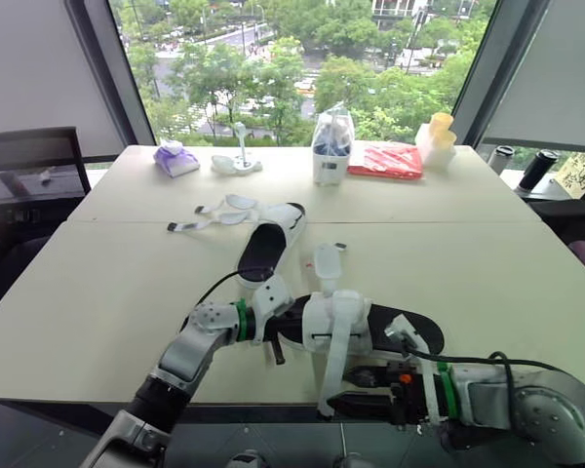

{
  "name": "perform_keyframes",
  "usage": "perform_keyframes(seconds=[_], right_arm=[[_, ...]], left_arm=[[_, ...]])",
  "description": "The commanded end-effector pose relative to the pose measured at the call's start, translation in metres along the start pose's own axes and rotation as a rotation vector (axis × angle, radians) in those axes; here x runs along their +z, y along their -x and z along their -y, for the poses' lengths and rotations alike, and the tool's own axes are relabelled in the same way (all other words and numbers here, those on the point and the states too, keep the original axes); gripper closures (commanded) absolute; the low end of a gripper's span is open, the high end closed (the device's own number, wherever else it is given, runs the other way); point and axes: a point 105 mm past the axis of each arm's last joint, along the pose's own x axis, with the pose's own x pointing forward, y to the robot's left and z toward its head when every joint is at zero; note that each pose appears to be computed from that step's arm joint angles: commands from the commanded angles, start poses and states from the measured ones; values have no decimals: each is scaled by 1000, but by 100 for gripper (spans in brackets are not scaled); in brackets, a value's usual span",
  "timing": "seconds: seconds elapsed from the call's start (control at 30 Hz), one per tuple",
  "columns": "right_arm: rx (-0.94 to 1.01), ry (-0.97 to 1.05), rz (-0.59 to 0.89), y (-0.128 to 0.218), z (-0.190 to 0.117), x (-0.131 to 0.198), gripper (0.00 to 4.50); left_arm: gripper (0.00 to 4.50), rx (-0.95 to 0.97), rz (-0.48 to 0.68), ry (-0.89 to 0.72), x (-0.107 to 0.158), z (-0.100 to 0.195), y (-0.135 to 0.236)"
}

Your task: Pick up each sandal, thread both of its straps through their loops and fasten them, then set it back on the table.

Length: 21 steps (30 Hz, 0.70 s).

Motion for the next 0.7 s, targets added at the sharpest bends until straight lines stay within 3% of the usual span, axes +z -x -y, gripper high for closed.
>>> perform_keyframes(seconds=[0.03,0.13,0.27,0.37,0.6,0.7], right_arm=[[57,-2,30,-7,-7,8,17],[38,1,30,-14,-2,6,108],[24,-12,25,-20,3,-1,329],[21,-19,36,-20,3,1,444],[187,44,133,17,-25,55,444],[159,144,108,36,-24,78,444]], left_arm=[[450,-23,-32,9,-7,6,1],[450,-2,-42,11,-9,4,6],[450,30,-48,21,-12,1,11],[450,36,-50,23,-13,1,14],[450,45,-64,11,-15,-2,18],[450,46,-74,-1,-16,-4,18]])
